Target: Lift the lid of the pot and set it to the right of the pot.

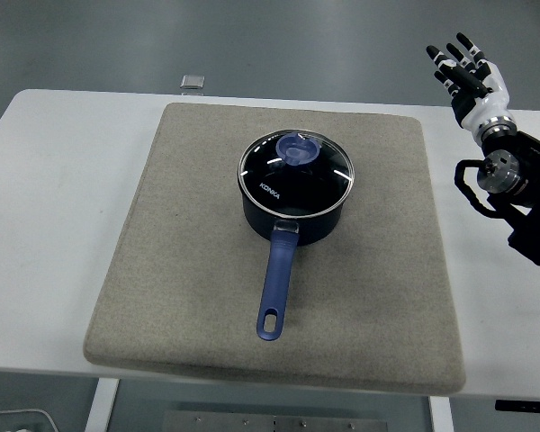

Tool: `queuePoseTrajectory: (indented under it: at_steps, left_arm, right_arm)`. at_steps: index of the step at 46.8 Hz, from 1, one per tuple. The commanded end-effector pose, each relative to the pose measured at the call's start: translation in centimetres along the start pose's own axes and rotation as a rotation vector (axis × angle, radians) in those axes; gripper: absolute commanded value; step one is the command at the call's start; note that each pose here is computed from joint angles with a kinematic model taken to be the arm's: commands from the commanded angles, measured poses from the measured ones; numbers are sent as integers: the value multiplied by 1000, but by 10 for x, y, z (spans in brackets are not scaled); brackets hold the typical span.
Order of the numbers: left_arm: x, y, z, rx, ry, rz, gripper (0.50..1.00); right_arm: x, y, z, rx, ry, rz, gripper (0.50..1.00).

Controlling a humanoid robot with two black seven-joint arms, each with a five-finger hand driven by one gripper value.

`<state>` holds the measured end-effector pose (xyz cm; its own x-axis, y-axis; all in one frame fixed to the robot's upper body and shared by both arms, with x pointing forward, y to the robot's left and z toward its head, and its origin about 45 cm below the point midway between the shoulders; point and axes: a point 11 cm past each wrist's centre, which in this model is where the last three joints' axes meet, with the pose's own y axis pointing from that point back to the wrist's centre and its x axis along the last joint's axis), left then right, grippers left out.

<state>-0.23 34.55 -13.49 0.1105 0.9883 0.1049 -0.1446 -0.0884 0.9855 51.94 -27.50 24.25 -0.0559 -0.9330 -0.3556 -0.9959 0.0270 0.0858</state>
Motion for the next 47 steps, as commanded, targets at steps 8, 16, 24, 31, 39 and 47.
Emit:
queuePoseTrajectory:
  at_steps: [8, 16, 24, 31, 39, 47]
  left_arm:
    - [1, 0, 0, 0, -2, 3, 1000]
    - [3, 0, 0, 1, -3, 9, 1000]
    - [2, 0, 0, 1, -2, 6, 1000]
    - [3, 0, 0, 1, -1, 9, 1000]
    - [3, 0, 0, 1, -3, 9, 1000]
    - [3, 0, 0, 1, -4, 8, 1000]
  right_arm:
    - [-1, -1, -3, 5, -4, 0, 905]
    - [-6, -3, -10, 18, -3, -8, 905]
    - [-11, -6, -19, 33, 0, -11, 905]
    - [-11, -6, -17, 31, 1, -11, 905]
    - [-11, -5, -16, 28, 3, -12, 905]
    - [-11, -5, -15, 27, 7, -11, 905]
